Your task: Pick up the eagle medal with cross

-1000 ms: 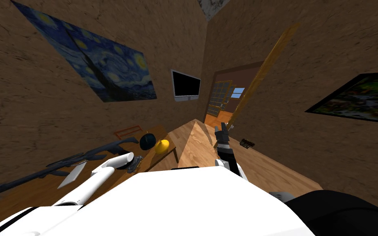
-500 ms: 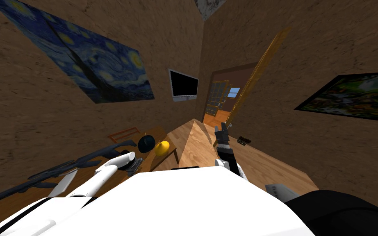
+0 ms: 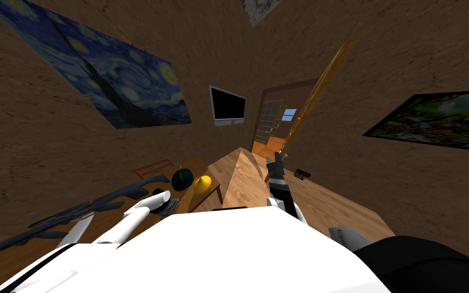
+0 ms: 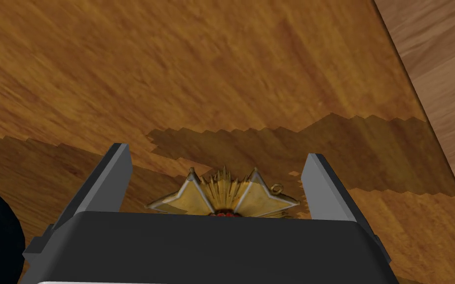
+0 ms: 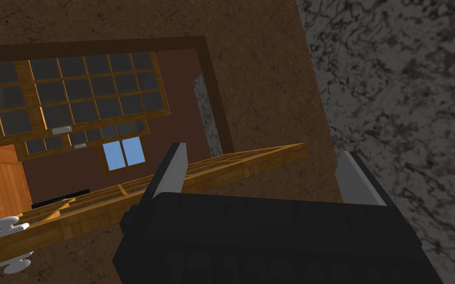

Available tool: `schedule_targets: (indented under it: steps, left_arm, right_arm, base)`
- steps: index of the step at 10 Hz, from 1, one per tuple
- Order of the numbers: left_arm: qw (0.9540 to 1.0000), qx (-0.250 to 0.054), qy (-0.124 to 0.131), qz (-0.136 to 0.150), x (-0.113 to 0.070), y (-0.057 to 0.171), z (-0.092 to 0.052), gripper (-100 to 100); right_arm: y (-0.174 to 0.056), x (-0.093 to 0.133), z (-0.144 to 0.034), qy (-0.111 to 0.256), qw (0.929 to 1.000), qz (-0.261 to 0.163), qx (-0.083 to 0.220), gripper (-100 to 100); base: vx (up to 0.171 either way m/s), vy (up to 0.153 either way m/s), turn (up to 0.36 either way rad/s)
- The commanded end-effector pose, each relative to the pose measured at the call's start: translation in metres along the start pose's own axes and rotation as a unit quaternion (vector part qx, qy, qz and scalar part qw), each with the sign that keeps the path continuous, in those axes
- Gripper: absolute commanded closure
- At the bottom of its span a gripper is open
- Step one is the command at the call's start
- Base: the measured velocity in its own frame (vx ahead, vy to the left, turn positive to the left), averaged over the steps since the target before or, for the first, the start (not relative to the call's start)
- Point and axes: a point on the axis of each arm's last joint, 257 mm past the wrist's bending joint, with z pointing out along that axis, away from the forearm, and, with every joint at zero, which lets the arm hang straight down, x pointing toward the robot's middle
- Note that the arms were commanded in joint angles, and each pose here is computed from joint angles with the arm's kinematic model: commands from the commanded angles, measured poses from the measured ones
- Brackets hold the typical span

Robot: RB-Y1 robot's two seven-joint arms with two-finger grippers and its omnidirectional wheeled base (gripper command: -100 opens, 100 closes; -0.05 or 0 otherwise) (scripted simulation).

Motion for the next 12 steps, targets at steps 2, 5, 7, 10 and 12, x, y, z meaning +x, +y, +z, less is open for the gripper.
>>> schedule_targets:
  steps: [2, 5, 7, 10, 12]
  left_arm:
    - [1.0, 0.001, -0.001, 0.0, 0.0, 0.0, 0.001, 100]
    - [1.0, -0.001, 0.0, -0.001, 0.0, 0.001, 0.001, 100]
    - [1.0, -0.001, 0.0, -0.001, 0.0, 0.001, 0.001, 0]
    - [1.0, 0.001, 0.0, 0.004, -0.016, -0.008, -0.019, 100]
    - [1.0, 0.002, -0.001, 0.003, -0.014, -0.008, -0.016, 0]
  right_arm:
    - [0.0, 0.0, 0.0, 0.0, 1.0, 0.0, 0.0, 0]
    - [0.0, 0.0, 0.0, 0.0, 1.0, 0.0, 0.0, 0]
    - [0.0, 0.0, 0.0, 0.0, 1.0, 0.0, 0.0, 0]
    - [0.0, 0.0, 0.0, 0.0, 1.0, 0.0, 0.0, 0]
    - [0.0, 0.0, 0.0, 0.0, 1.0, 0.0, 0.0, 0]
  base:
    - [0.005, 0.019, 0.001]
    - [0.0, 0.0, 0.0]
    - [0.0, 0.0, 0.0]
    - [-0.016, -0.056, 0.035]
    - [-0.005, -0.01, 0.004]
